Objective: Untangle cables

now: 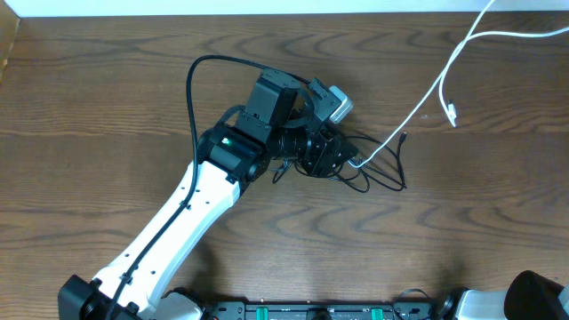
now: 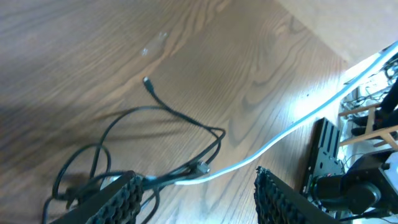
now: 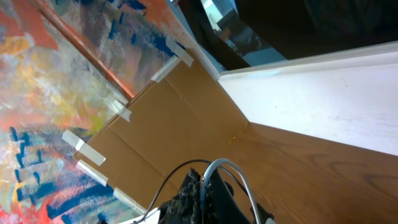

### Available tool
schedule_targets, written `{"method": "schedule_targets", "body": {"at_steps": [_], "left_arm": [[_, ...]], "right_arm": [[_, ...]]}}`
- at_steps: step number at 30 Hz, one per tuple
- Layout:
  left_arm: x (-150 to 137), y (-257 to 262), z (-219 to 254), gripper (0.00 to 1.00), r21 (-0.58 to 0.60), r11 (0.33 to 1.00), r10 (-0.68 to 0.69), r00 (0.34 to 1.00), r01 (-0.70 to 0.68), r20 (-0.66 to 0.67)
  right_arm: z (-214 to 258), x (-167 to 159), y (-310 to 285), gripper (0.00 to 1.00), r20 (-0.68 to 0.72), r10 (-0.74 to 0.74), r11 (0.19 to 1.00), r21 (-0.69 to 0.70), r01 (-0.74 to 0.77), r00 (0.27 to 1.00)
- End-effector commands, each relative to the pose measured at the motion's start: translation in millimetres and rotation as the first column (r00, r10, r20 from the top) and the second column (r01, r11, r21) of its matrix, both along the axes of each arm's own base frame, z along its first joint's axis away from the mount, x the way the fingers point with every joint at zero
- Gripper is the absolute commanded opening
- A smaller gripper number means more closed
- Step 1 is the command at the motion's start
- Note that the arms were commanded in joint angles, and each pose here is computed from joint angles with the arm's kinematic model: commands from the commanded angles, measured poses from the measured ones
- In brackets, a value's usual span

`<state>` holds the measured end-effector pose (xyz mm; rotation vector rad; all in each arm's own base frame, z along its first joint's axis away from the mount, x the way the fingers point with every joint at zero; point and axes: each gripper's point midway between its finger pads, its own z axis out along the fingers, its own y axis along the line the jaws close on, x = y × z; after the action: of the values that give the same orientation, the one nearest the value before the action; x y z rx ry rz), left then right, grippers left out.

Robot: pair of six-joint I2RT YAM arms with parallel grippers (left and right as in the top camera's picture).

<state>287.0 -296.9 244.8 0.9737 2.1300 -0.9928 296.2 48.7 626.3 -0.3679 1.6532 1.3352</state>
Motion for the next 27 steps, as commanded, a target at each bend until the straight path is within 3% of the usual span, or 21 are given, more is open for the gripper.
{"method": "schedule_targets", "body": {"at_steps": [1, 6, 16, 21, 27], "left_arm": [[-3.6, -9.3, 1.7, 0.61, -0.042, 0.997, -0.06, 0.998, 0.06, -0.003], [-13.3, -28.1, 4.8, 0.61, -0.141, 0.975, -0.178, 0.984, 0.173, -0.03], [-16.1, -55.6, -31.2, 0.61, -0.12, 0.968, -0.231, 0.969, 0.22, -0.083], [-17.2, -59.4, -24.5, 0.61, -0.156, 0.966, -0.226, 0.967, 0.208, -0.113], [-32.9, -64.2, -6.2, 0.61, -0.248, 0.923, -0.328, 0.939, 0.294, -0.107]], "right_arm": [[7.7, -9.0, 3.0, 0.01, 0.047, -0.009, 1.0, -0.019, 0.01, 0.999], [7.2, -9.4, 3.3, 0.01, 0.046, -0.007, 1.0, -0.021, 0.008, 0.999], [7.2, -9.4, 3.3, 0.01, 0.052, -0.007, 1.0, -0.025, 0.008, 0.999], [7.3, -9.4, 3.1, 0.02, 0.066, -0.008, 0.999, -0.032, 0.01, 0.998], [7.2, -9.4, 3.2, 0.01, 0.065, -0.007, 0.999, -0.032, 0.009, 0.998]]}}
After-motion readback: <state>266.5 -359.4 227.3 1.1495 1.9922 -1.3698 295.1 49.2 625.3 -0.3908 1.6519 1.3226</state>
